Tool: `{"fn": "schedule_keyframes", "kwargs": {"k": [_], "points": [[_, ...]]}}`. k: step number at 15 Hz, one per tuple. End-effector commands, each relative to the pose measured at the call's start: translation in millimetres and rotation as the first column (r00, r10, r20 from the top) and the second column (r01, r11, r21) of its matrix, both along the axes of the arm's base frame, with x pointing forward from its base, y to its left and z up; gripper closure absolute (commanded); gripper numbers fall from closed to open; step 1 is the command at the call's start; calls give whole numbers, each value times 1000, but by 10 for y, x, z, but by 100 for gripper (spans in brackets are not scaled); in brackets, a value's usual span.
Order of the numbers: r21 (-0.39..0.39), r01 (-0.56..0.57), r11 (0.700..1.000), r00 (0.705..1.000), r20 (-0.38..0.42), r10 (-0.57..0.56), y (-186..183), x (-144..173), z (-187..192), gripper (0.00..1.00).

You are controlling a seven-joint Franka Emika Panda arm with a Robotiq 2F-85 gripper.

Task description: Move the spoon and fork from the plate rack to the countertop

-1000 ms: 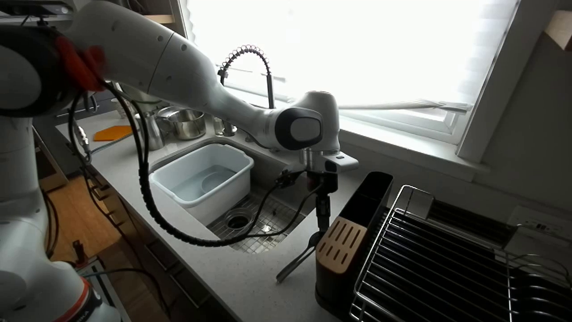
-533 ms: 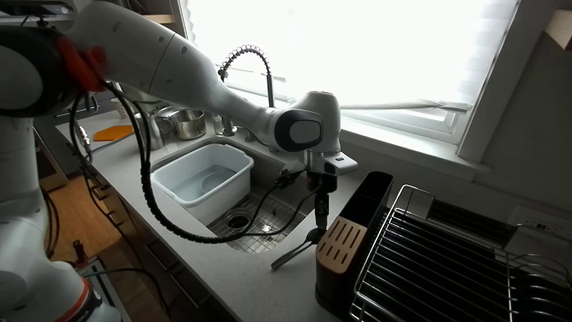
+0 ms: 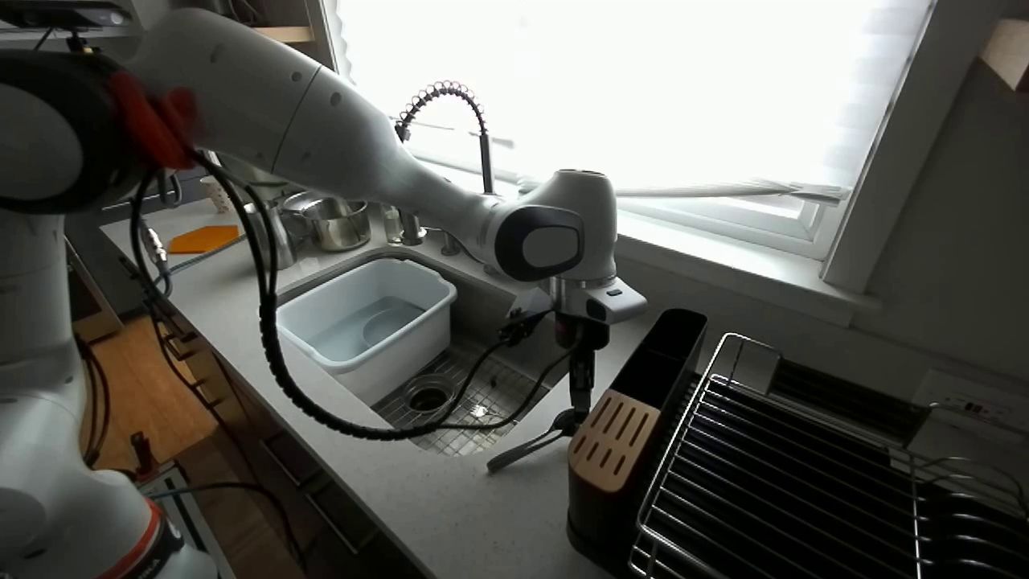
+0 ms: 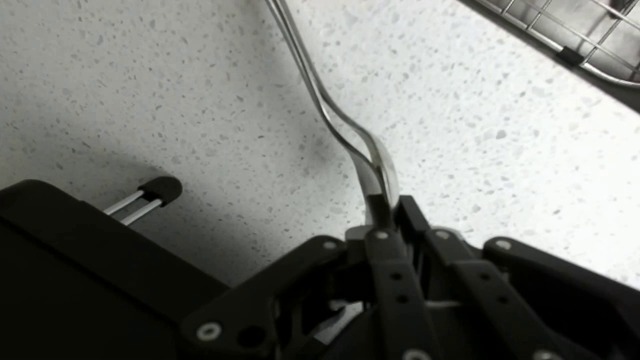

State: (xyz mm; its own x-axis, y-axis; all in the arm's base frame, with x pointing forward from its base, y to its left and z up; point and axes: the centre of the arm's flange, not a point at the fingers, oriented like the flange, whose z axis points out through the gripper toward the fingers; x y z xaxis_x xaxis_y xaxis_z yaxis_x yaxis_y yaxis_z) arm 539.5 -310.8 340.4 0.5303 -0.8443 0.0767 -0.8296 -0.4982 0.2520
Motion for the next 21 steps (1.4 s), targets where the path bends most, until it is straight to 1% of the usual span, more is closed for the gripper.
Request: {"fn": "schedule_keyframes", "kwargs": {"k": [1, 4, 9, 10, 11, 12, 19, 20, 21], "points": [[44, 22, 999, 999, 29, -24, -135, 15, -113, 98], [65, 46, 997, 997, 53, -50, -171, 8, -148, 98], [50, 40, 998, 997, 65, -43, -223, -5, -172, 97], [47, 40, 998, 997, 67, -43, -229, -6, -175, 66], [45, 39, 998, 997, 71, -42, -232, -4, -172, 65], [44, 39, 998, 996, 78, -43, -234, 4, -171, 60], [81, 45, 996, 991, 119, -54, -194, 62, -44, 7], [78, 33, 996, 990, 131, -43, -173, 71, 18, 1], [78, 24, 997, 990, 135, -34, -152, 81, 83, 0]]}}
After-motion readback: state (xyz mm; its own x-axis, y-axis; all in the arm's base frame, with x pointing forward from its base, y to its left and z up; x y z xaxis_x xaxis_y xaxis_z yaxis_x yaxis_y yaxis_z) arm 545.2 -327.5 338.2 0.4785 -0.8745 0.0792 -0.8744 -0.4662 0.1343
